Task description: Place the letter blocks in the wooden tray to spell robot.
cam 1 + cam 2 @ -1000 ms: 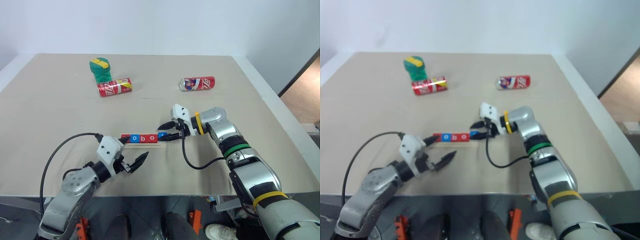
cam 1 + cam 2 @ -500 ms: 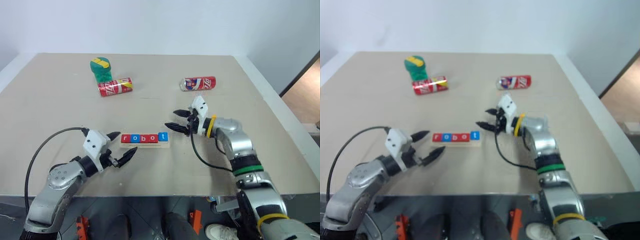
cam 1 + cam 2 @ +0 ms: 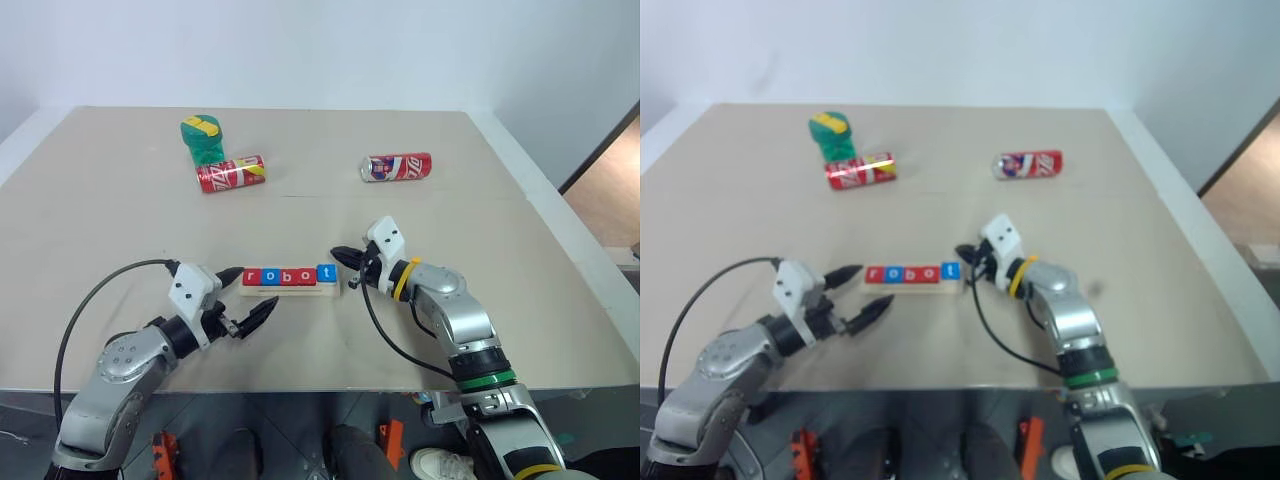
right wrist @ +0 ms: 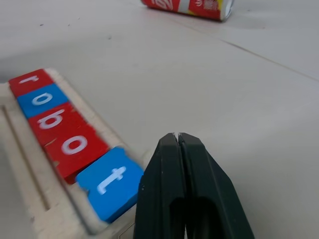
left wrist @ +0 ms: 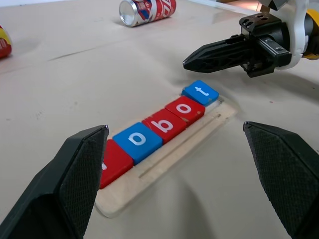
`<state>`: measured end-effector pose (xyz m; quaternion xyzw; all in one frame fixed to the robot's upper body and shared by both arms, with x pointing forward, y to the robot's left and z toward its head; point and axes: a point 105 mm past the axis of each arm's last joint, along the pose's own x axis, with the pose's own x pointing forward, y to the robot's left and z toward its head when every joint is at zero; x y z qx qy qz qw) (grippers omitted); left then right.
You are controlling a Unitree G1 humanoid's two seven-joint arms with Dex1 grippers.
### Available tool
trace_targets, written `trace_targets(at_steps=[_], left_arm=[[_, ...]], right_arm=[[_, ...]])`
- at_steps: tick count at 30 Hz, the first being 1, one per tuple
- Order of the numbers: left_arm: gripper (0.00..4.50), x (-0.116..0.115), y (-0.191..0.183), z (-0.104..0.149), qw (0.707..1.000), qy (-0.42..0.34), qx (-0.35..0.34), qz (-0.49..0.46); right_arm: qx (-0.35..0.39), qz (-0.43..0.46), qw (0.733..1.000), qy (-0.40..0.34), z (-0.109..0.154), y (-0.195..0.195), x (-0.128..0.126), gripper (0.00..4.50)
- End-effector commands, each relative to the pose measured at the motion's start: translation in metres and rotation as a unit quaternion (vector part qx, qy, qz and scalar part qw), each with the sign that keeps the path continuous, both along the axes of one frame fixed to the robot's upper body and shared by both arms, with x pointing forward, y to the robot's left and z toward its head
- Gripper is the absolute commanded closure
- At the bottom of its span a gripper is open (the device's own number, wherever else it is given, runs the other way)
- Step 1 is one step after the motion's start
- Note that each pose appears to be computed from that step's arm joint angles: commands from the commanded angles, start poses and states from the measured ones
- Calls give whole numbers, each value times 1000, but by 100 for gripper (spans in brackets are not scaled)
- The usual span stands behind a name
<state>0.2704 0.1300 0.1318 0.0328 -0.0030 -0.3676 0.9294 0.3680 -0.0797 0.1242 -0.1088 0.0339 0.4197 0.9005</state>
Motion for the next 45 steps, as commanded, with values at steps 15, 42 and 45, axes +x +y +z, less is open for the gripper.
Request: trace_targets(at_steps=[15,42,45], left_arm=[[0,-5,-9,10,999,-27,0,-20],[0,-4,-4,5,1000,-26,9,-16],[0,-3,-2,5,1000,-26,10,-14]], right_arm=[[-8,-23,1000,-19,6,-6,-1,448],[-13,-5,1000,-13,2,0,-8,448],[-15,-10,1000,-22,5,-2,-7,448]])
